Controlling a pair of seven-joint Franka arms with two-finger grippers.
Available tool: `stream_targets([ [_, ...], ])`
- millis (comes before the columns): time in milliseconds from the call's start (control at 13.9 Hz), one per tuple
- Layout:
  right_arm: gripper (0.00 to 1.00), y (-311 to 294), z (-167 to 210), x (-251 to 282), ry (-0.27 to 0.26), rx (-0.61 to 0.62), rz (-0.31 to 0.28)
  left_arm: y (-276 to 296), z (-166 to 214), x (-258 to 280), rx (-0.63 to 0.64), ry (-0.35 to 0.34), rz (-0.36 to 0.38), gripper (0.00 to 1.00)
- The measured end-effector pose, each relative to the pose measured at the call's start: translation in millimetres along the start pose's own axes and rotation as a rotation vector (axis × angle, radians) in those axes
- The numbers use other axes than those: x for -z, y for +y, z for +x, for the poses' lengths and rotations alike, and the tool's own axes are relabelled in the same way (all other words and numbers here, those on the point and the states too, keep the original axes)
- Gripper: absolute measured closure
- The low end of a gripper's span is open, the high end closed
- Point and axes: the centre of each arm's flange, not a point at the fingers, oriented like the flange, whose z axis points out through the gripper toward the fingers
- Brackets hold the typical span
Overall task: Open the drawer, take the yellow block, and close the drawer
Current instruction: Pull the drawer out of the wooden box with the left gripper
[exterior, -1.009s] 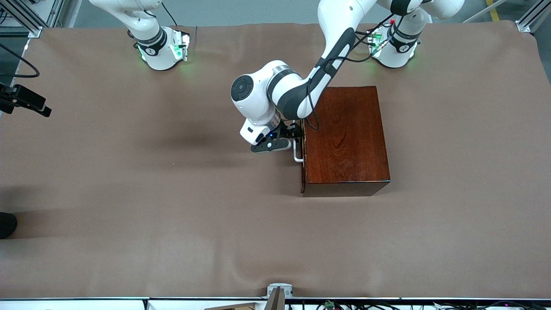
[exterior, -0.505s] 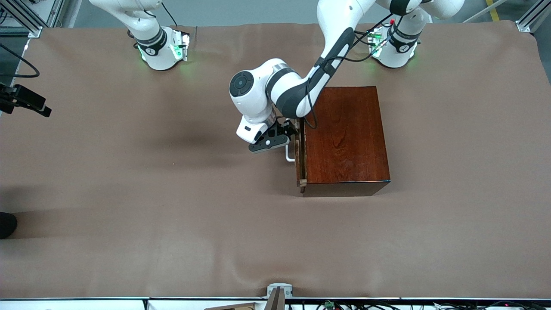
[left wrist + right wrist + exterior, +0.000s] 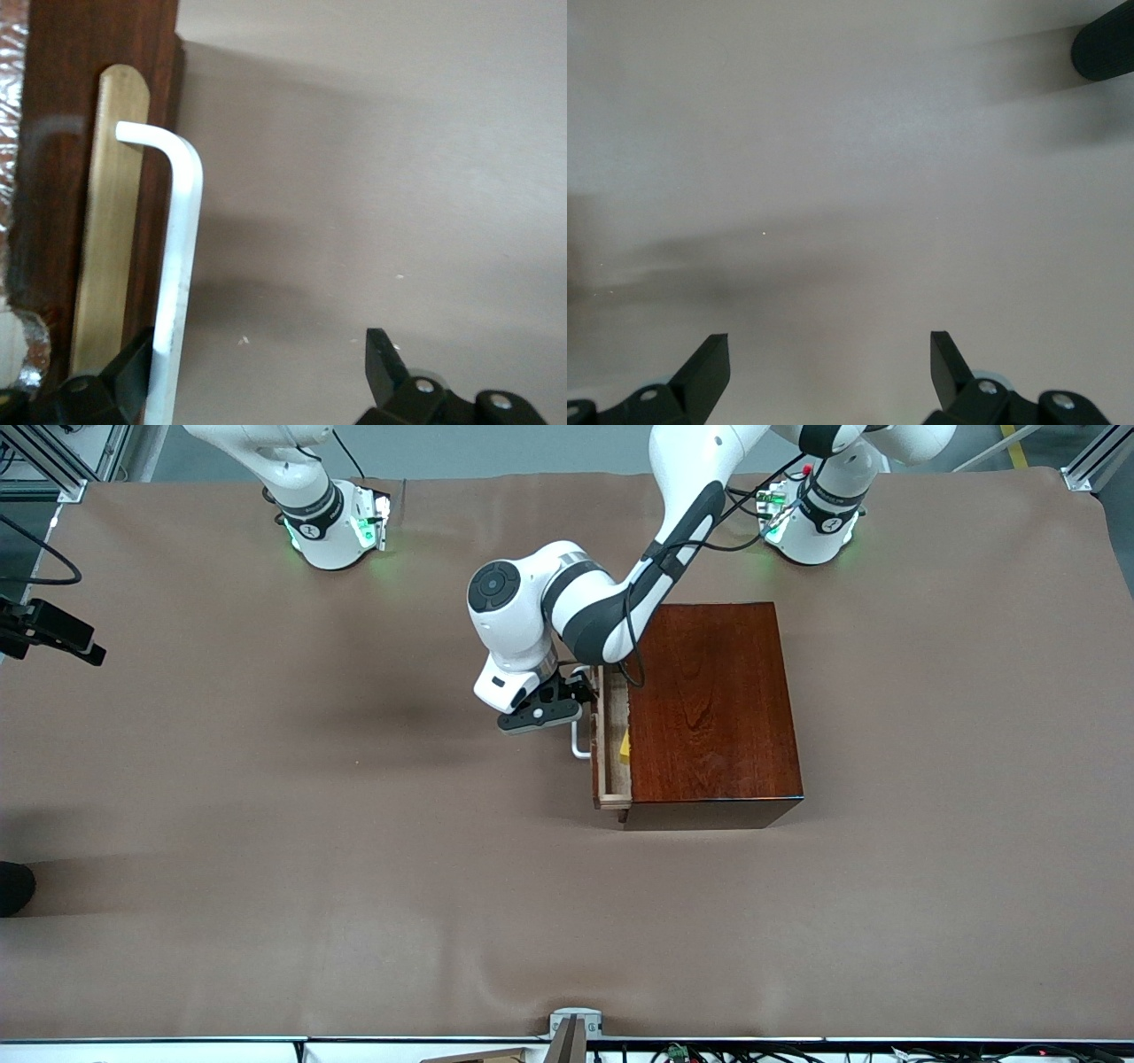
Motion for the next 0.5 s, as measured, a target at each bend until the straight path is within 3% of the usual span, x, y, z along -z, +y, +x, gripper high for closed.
stream_targets([
  [505,0.00,0.0,0.0,0.0,0.000,0.000,0.000,15.1,-5.9,6.8,-0.048,0.033,-0.092,0.00],
])
